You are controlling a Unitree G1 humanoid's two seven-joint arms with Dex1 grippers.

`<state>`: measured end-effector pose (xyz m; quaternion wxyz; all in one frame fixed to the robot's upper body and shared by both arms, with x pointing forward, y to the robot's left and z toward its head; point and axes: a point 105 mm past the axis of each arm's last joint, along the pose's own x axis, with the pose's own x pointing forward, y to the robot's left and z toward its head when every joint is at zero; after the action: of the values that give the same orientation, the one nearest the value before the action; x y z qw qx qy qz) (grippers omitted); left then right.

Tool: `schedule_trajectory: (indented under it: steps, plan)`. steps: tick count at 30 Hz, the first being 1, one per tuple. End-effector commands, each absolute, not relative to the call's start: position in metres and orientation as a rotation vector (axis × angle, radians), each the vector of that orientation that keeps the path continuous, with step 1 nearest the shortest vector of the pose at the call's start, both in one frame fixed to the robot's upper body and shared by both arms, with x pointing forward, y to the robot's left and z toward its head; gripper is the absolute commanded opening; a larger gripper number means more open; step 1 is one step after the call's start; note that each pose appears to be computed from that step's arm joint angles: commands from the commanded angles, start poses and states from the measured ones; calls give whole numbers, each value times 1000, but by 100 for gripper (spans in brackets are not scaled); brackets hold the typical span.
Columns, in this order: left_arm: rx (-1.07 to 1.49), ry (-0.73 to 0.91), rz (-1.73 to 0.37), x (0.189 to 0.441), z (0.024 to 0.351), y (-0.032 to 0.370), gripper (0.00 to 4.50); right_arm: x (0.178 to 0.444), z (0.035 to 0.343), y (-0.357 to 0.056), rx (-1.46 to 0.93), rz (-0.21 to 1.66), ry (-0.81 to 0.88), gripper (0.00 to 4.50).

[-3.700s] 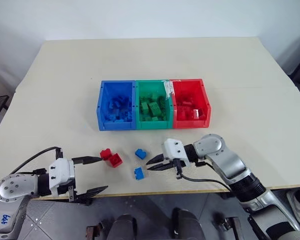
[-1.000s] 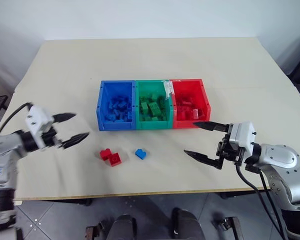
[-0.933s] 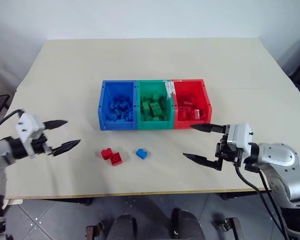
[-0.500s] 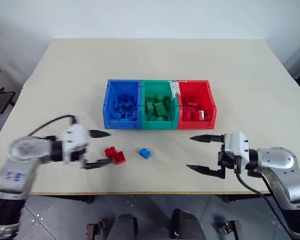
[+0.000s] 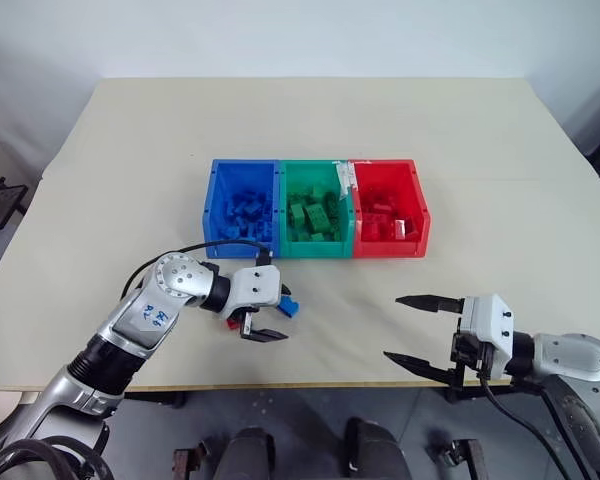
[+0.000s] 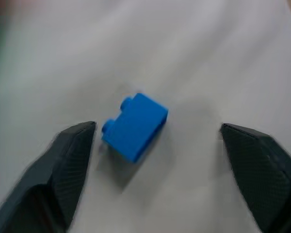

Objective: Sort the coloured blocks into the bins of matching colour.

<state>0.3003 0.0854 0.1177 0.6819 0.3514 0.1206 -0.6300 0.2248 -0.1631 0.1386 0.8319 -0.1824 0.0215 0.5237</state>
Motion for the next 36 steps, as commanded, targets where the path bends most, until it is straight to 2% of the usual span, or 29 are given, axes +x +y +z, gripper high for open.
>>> schedule_trajectory:
  steps: [1, 5, 6, 9, 13, 20, 25, 27, 32, 36]
  plan:
    - [793, 252, -1405, 304, 119, 81, 298, 218, 150, -163, -407, 1106, 2, 450]
    - [780, 254, -1436, 301, 116, 76, 176, 215, 149, -165, -414, 1094, 3, 450]
    - [778, 261, -1435, 300, 116, 78, 157, 214, 149, -166, -415, 1088, 4, 450]
    - [771, 253, -1403, 302, 119, 86, 157, 215, 148, -168, -413, 1075, 4, 450]
    - [553, 66, -1241, 320, 157, 86, 157, 219, 153, -165, -400, 1060, -28, 450]
    - [344, -165, -849, 353, 218, 129, 157, 241, 181, -156, -298, 914, -237, 450]
    - [332, -198, -582, 382, 227, 149, 157, 256, 190, -150, -277, 833, -313, 450]
    - [265, -194, -604, 383, 224, 141, 157, 258, 189, -148, -283, 841, -313, 450]
    - [220, -167, -635, 377, 213, 141, 317, 258, 186, -145, -308, 886, -295, 450]
    - [216, -173, -629, 365, 216, 162, 443, 259, 184, -142, -323, 930, -285, 450]
